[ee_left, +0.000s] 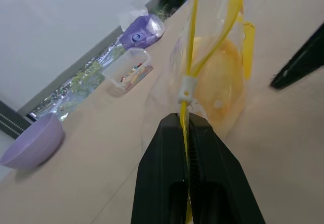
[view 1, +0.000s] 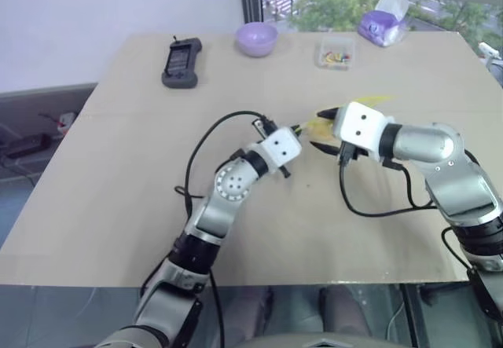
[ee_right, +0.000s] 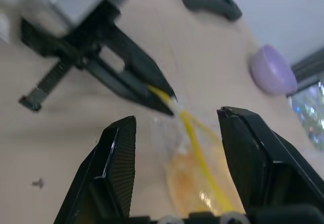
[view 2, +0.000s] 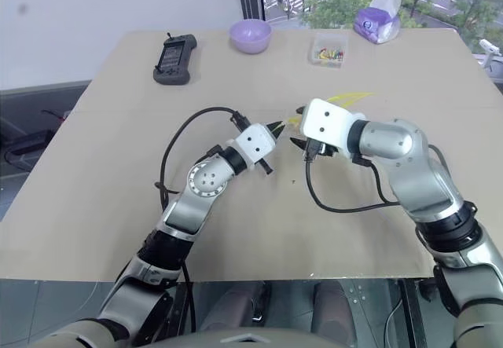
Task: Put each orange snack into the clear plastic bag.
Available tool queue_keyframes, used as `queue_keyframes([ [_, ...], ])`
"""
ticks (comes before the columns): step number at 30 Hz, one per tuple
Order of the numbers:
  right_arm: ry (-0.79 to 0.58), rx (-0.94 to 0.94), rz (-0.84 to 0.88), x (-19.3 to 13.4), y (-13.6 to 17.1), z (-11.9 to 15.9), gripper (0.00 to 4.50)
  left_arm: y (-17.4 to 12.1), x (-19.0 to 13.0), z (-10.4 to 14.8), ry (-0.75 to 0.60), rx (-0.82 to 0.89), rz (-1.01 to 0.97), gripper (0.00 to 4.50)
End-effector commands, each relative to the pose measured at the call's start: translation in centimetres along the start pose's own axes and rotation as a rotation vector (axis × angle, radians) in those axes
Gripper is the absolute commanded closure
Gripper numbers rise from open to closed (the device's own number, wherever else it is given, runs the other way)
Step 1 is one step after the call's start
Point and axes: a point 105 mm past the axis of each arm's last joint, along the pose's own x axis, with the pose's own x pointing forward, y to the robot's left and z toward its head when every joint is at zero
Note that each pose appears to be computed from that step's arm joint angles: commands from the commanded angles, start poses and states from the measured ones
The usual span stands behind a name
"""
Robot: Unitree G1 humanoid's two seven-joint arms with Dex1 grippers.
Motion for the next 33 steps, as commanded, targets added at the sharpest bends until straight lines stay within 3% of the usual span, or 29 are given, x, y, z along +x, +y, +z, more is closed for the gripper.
queue_keyframes([
  [1, -0.011, -0.065, 0.0, 0.4, -0.9, 0.6, 1.74, 0.6, 0.2, 2.0, -0.071, 0.047, 0.017, 4.5],
  [14, -0.025, -0.21, 0.027, 2.1, -2.2, 1.1, 1.74, 1.1, -0.1, 2.1, -0.07, 0.15, 0.02, 4.5],
  [30, -0.022, -0.246, 0.1, 2.2, -1.7, 0.3, 1.74, 1.1, -0.6, 2.4, -0.066, 0.246, 0.025, 4.5],
  [32, -0.024, -0.248, 0.101, 2.2, -1.7, 0.4, 2.23, 1.0, -0.6, 2.3, -0.061, 0.251, 0.026, 4.5],
  [33, -0.026, -0.248, 0.101, 2.2, -1.8, 0.4, 2.25, 1.0, -0.7, 2.3, -0.06, 0.252, 0.027, 4.5],
])
